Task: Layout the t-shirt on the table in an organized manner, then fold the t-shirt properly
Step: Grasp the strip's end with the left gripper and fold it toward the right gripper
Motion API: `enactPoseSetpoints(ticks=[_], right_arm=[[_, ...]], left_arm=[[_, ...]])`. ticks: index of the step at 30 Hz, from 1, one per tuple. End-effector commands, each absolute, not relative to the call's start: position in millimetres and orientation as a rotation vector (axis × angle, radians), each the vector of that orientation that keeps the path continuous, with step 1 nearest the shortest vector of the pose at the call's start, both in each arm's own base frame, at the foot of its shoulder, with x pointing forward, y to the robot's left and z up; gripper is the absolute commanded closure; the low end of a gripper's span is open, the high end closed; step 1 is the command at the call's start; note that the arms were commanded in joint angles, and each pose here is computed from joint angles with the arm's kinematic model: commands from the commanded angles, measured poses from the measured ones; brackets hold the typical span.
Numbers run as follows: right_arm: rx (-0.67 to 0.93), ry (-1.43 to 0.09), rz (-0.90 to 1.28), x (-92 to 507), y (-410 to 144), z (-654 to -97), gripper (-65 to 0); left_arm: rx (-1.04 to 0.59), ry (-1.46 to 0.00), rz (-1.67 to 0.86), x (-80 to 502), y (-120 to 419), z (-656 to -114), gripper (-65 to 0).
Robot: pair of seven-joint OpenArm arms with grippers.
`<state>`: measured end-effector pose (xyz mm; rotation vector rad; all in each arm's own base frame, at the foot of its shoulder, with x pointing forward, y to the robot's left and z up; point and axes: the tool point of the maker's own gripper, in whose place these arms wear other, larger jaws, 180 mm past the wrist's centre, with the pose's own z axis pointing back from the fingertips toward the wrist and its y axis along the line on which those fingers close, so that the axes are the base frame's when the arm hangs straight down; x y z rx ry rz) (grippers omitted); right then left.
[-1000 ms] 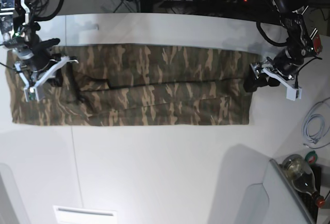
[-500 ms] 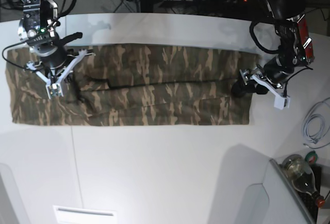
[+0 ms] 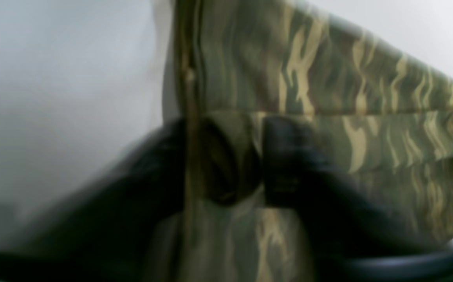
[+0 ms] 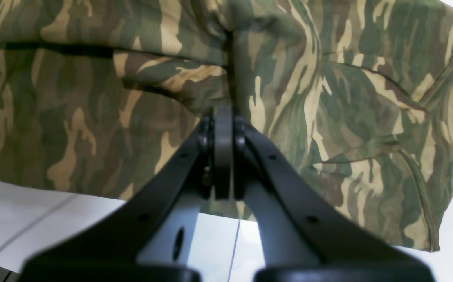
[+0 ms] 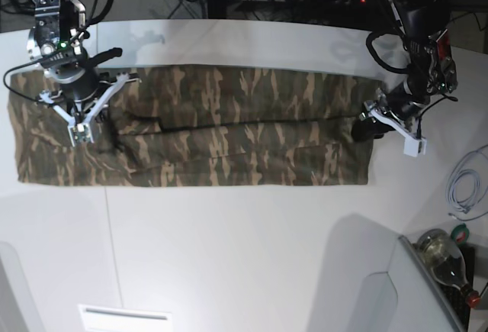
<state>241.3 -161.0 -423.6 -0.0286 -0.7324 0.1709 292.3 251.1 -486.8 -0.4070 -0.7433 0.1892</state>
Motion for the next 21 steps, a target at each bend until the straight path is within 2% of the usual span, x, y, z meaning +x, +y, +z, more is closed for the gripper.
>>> enactPoseSetpoints(ticks=[1,6,14,18,21], right_arm=[[-0.036,-0.778,0.169,250,-164,-413,-0.2],[-0.068,-0.782,0.129,250,-182,-411,-0.2],[-0.069,-0.779,0.128,249,-183,-411,-0.2],[-0.069,-0.780,0.128,249,-183,-411,-0.2],[-0.069,-0.783,0.128,251,-183,-410,-0.2]], left_arm=[[-0.376,-0.713,0.167,292,257,-488,0.0],[-0.339,-0.780,0.145,308,271,-472,0.0],[-0.127,-0.925,-0.113,327,288,-399,0.0],[-0.059,-0.938,-0.316,318,244,-381,0.0],[-0.034,-0.897,-0.407,303,203,-392,0.0]])
